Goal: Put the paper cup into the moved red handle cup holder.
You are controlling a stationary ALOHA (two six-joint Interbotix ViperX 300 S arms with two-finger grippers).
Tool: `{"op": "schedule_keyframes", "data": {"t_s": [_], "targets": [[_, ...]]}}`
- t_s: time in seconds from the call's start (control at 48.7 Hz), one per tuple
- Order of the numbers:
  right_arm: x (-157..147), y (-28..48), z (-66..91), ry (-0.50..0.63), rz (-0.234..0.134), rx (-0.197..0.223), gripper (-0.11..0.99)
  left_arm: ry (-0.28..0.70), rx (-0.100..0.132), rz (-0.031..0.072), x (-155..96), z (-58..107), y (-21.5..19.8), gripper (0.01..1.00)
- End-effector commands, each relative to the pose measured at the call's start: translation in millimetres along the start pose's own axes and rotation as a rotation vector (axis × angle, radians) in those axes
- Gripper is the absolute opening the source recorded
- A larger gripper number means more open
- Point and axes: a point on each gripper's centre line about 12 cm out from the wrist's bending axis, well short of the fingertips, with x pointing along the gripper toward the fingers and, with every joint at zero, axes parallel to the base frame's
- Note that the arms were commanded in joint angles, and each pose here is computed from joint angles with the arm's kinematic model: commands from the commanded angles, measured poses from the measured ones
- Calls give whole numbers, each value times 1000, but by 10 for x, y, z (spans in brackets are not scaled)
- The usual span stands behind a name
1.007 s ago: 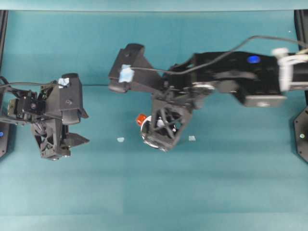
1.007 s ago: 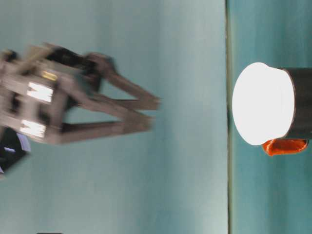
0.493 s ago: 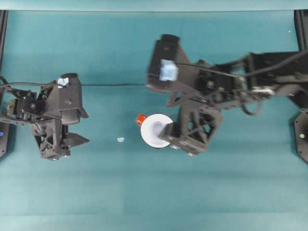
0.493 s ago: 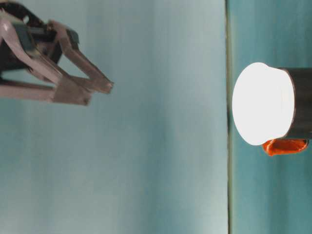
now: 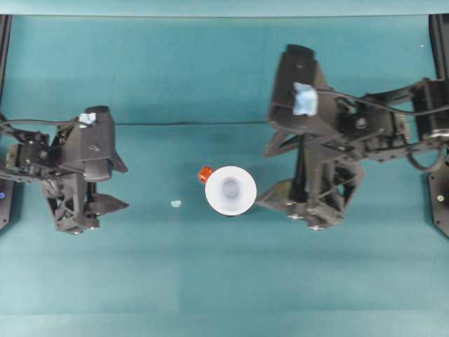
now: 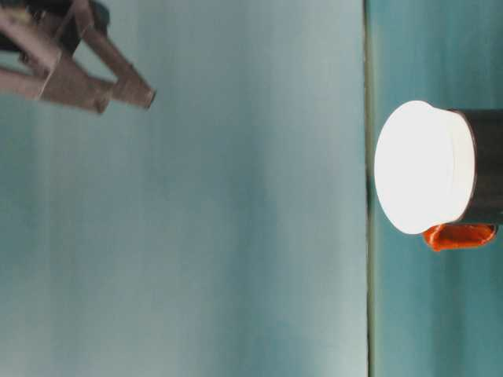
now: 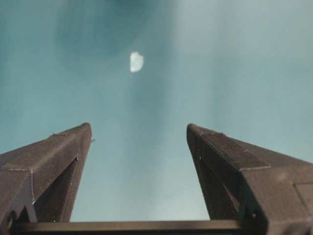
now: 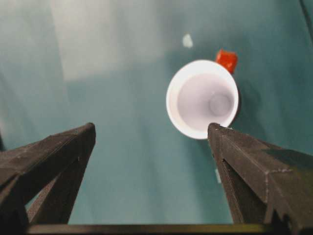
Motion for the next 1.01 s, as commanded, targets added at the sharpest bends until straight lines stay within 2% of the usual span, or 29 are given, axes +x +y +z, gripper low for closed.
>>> {"op": "schedule_keyframes", "data": {"t_s": [0.0,0.308,0.514,0.76,0.986], "targets": [[-157,38,33,-66,26,-7,787,-42,0,-9,-96,54,-16,846],[-226,-8,-86,-180,60,-6,783,-100,0,-19,-239,112,-24,844],[-251,-37,-170,-185,62,-6,781,-115,1,-22,-276,119,-29,823],[-253,-49,-172,-184,58,-6,781,-128,1,-24,-313,136,-31,811],[-254,-59,-166,-187,55,-5,781,-155,2,-31,-397,136,-38,811]]}}
